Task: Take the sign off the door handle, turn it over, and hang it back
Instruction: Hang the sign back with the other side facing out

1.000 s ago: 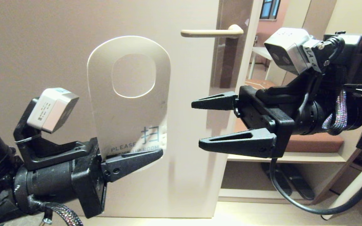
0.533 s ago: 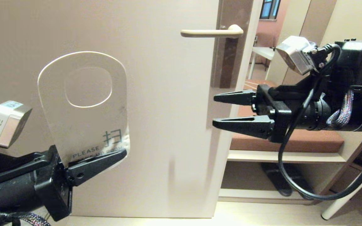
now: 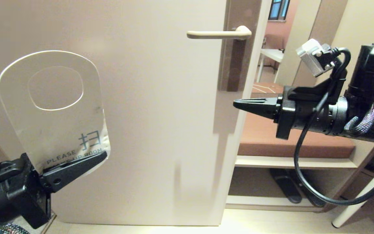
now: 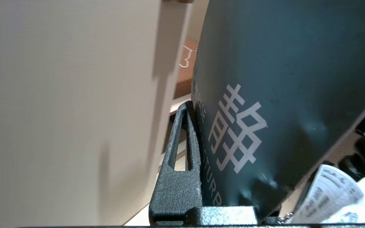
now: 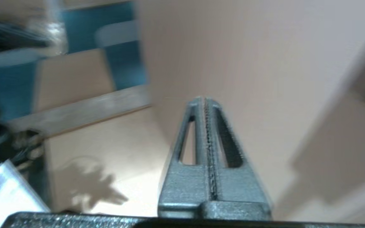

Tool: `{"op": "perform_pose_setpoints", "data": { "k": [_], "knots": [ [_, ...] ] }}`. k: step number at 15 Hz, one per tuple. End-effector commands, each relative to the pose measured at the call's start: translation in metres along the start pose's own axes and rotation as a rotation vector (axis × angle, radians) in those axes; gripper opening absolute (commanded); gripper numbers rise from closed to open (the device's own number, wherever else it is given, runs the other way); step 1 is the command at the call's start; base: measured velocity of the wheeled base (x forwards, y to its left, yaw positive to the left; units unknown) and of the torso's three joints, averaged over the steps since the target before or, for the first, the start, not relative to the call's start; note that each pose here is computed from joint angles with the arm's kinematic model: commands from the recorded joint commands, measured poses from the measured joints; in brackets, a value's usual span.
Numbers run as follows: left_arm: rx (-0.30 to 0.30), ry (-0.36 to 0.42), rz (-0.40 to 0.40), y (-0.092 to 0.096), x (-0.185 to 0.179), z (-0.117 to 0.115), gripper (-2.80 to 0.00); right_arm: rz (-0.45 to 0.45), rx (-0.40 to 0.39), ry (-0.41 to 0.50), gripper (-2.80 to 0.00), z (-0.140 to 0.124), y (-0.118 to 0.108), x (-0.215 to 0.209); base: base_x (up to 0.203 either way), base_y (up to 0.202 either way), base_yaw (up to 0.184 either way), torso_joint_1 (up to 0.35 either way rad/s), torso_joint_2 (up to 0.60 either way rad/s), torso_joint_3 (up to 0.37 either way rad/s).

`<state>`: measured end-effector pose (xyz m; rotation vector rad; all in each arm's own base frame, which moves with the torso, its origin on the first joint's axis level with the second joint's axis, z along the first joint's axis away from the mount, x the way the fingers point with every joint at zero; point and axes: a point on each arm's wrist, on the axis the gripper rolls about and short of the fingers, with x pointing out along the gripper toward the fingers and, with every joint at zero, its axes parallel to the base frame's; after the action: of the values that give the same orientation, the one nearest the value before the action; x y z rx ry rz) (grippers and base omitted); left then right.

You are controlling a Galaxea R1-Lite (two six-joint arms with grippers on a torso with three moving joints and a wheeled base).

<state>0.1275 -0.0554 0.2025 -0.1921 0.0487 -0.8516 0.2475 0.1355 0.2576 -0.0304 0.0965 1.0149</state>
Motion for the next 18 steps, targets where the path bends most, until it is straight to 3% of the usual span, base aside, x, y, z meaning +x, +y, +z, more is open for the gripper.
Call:
{"op": "perform_pose_setpoints", "data": {
  "k": [1,7,12,15,18],
  "knots": [
    [-0.005,0.006,0.015,0.004,0.002,-0.001,-2.80,-0.057,-0.004,-0.002,-2.80,0.000,-0.003,-0.003,0.000,0.000,0.000,0.000,0.00,0.000],
    [0.029,0.036,0.135,0.021,0.020,-0.002,-2.80,-0.421,0.013,0.043,-2.80,-0.021,-0.023,-0.027,0.000,0.000,0.000,0.000,0.00,0.000],
    [0.057,0.043,0.156,0.031,0.037,0.004,-2.80,-0.773,0.007,0.059,-2.80,-0.043,-0.040,-0.073,0.000,0.000,0.000,0.000,0.00,0.000],
    [0.114,0.073,0.162,0.035,0.042,-0.002,-2.80,-0.933,0.047,0.120,-2.80,-0.067,-0.036,-0.111,0.000,0.000,0.000,0.000,0.00,0.000],
    [0.142,0.089,0.165,0.036,0.043,-0.005,-2.80,-0.980,0.061,0.135,-2.80,-0.085,-0.008,-0.140,0.000,0.000,0.000,0.000,0.00,0.000]
  ]
}}
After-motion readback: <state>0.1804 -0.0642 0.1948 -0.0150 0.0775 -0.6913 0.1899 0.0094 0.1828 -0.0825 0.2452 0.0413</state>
